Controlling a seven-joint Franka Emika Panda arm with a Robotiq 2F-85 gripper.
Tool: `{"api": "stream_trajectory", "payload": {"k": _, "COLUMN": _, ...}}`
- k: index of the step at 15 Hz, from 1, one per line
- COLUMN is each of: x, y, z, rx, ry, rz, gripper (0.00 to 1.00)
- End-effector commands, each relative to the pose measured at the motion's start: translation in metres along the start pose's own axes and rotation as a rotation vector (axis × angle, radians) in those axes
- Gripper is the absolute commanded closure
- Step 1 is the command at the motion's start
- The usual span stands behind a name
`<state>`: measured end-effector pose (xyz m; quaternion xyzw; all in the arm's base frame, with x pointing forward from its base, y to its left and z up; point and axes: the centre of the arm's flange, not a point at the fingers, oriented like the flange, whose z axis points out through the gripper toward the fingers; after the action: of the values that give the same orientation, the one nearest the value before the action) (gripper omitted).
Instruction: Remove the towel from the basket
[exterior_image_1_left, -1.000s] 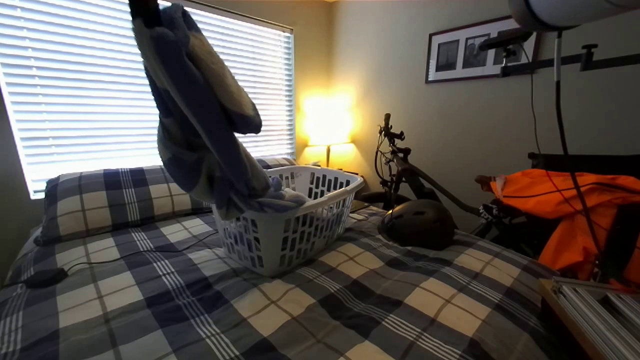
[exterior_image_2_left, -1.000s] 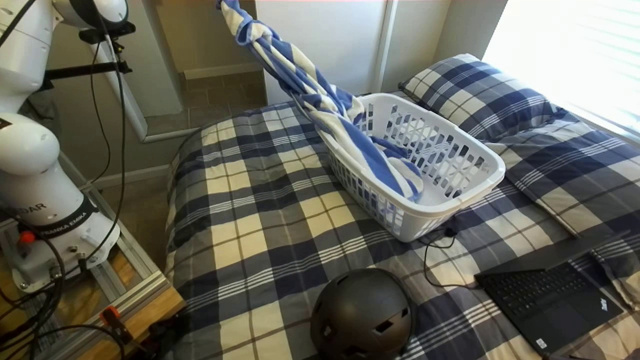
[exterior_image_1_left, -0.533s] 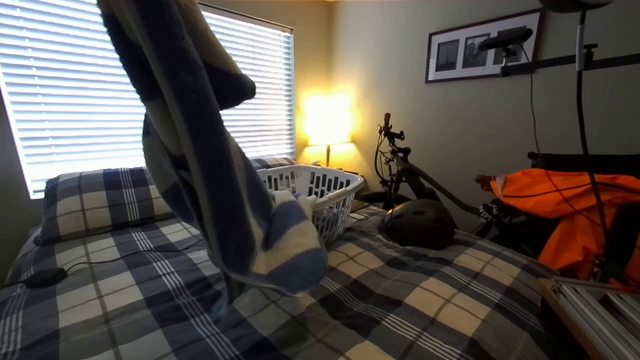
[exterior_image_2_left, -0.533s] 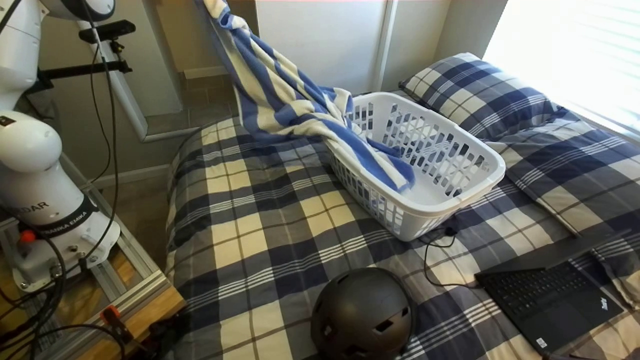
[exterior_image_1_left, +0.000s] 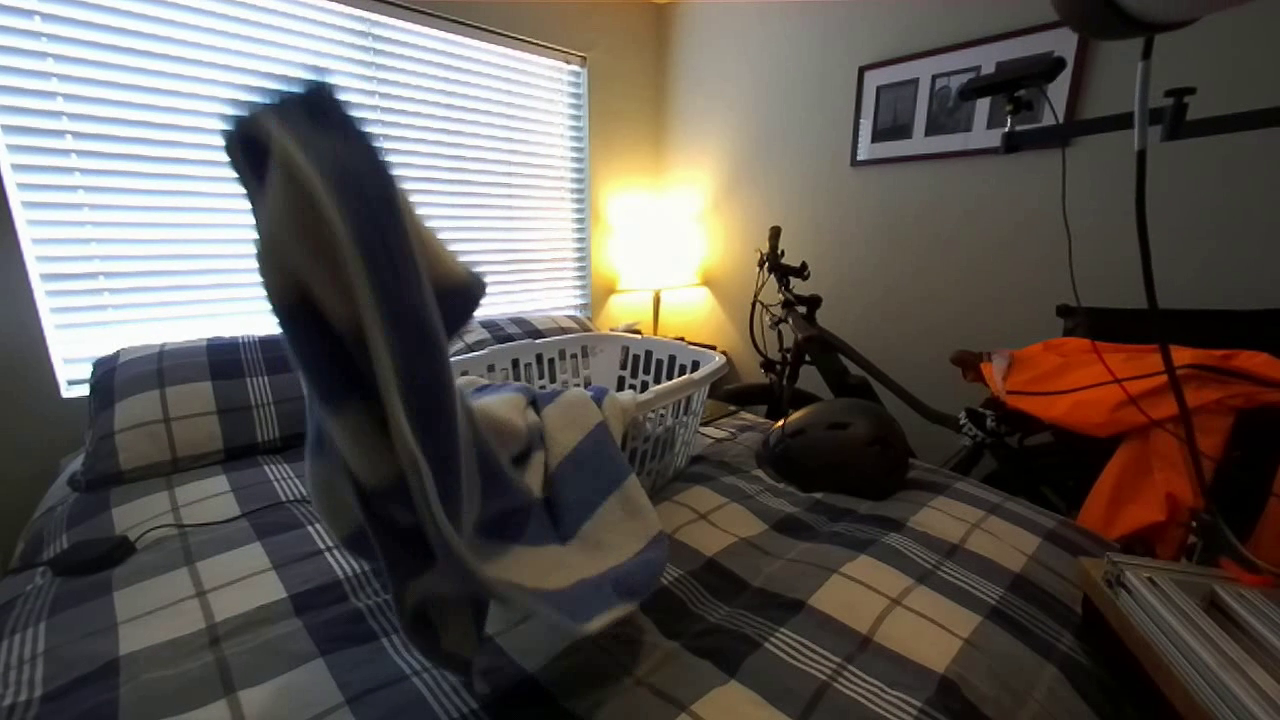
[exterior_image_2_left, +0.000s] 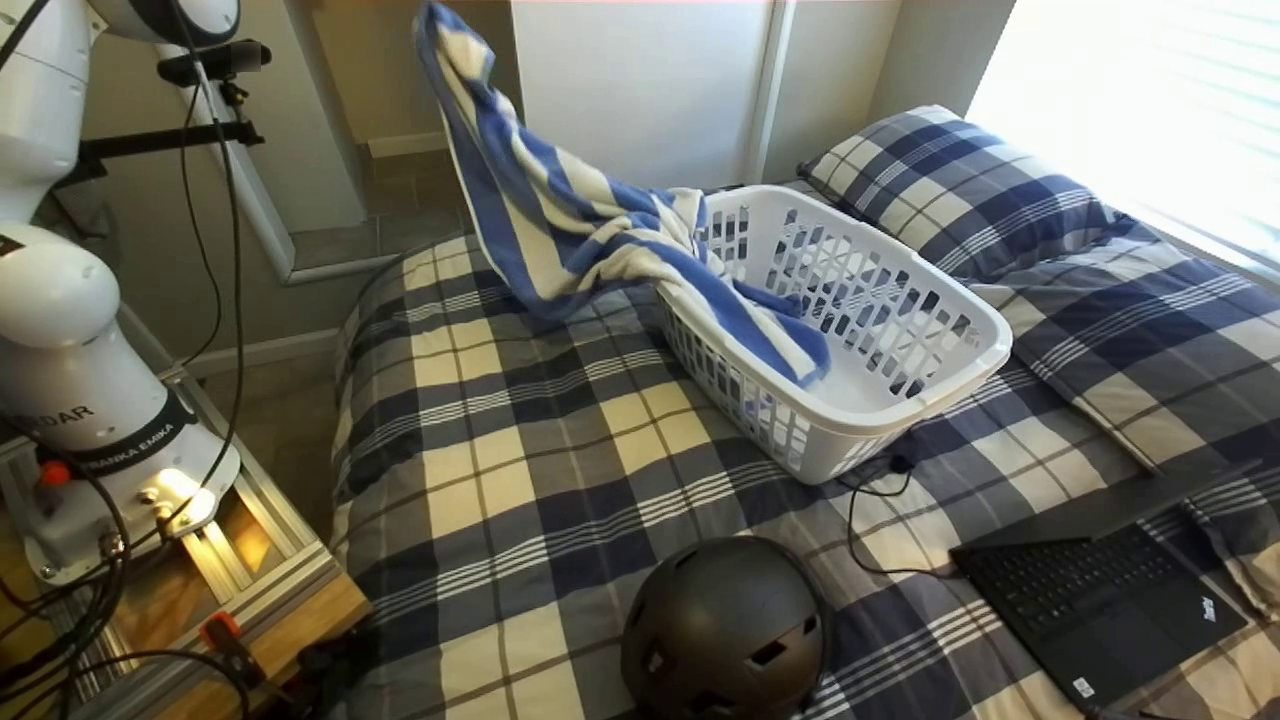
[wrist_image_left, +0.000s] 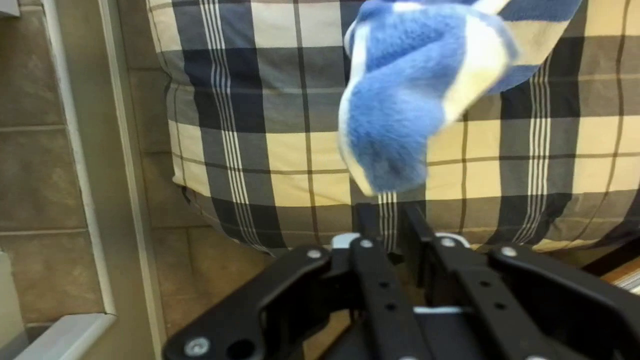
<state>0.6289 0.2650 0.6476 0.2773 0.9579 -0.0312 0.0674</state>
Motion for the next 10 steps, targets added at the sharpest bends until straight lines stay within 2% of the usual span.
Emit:
{"api": "stream_trajectory", "payload": {"k": 1, "x": -0.017, "y": -0.045, "z": 0.025, "rx": 0.034, "ry": -0.034, "rz": 0.001, "gripper": 0.49}}
{"api": "stream_trajectory", "payload": {"k": 3, "x": -0.040, "y": -0.062, "z": 0.020, "rx": 0.077, "ry": -0.029, "rz": 0.166, "gripper": 0.36}}
{"api": "stream_trajectory", "payload": {"k": 5, "x": -0.073, "y": -0.087, "z": 0.026, "rx": 0.088, "ry": -0.031, "rz": 0.277, "gripper": 0.22}}
{"api": "stream_trajectory", "payload": {"k": 8, "x": -0.130, "y": -0.143, "z": 0.040, "rx": 0.094, "ry": -0.029, "rz": 0.449, "gripper": 0.02}}
{"api": "stream_trajectory", "payload": {"k": 10, "x": -0.165, "y": -0.189, "z": 0.051, "rx": 0.113, "ry": -0.016, "rz": 0.564, "gripper": 0.00}}
